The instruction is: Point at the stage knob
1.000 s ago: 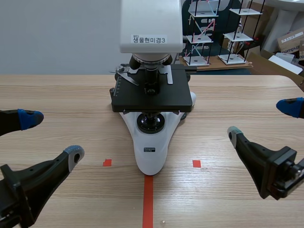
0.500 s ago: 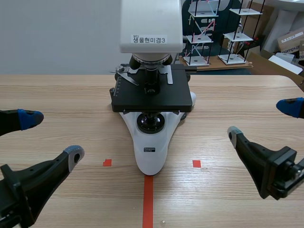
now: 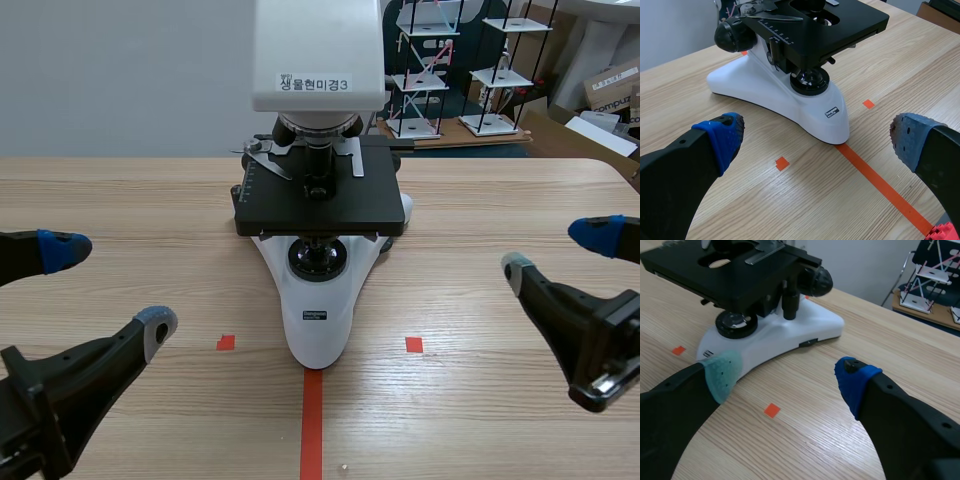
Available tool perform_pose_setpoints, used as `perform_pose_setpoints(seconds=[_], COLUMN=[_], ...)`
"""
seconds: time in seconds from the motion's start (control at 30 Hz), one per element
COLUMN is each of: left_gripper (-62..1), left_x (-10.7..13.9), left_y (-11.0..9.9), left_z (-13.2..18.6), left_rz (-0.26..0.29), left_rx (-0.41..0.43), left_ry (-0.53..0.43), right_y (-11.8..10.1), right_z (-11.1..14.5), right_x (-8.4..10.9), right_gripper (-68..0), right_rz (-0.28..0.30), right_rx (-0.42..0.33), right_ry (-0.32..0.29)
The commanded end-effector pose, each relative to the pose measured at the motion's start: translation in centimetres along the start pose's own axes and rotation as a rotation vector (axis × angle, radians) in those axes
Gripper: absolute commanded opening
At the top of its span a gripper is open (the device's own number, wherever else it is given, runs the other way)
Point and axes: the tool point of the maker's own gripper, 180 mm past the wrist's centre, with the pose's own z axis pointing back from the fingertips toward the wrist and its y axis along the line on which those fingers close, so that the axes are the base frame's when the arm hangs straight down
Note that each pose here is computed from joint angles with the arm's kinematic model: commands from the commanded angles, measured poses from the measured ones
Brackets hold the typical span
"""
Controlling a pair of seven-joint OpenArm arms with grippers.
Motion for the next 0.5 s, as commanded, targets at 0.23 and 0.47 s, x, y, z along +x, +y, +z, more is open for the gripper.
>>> perform_pose_setpoints(seconds=[0.23, 0.47], left_gripper=[1.0, 1.1], left_x=[1.2, 1.2], left_y=[-0.1, -0.1], left_z=[-0.1, -0.1], left_rz=[-0.003, -0.003], left_rx=[-0.001, -0.001], left_ry=[-0.041, -0.041], right_y=[-3.8, -4.8], right_z=[-2.8, -6.2], right_x=[-1.6, -2.2], right_gripper=[-57.1, -66.7], right_rz=[-0.007, -0.026], right_rx=[-0.062, -0.049], right_ry=[-0.055, -0.102])
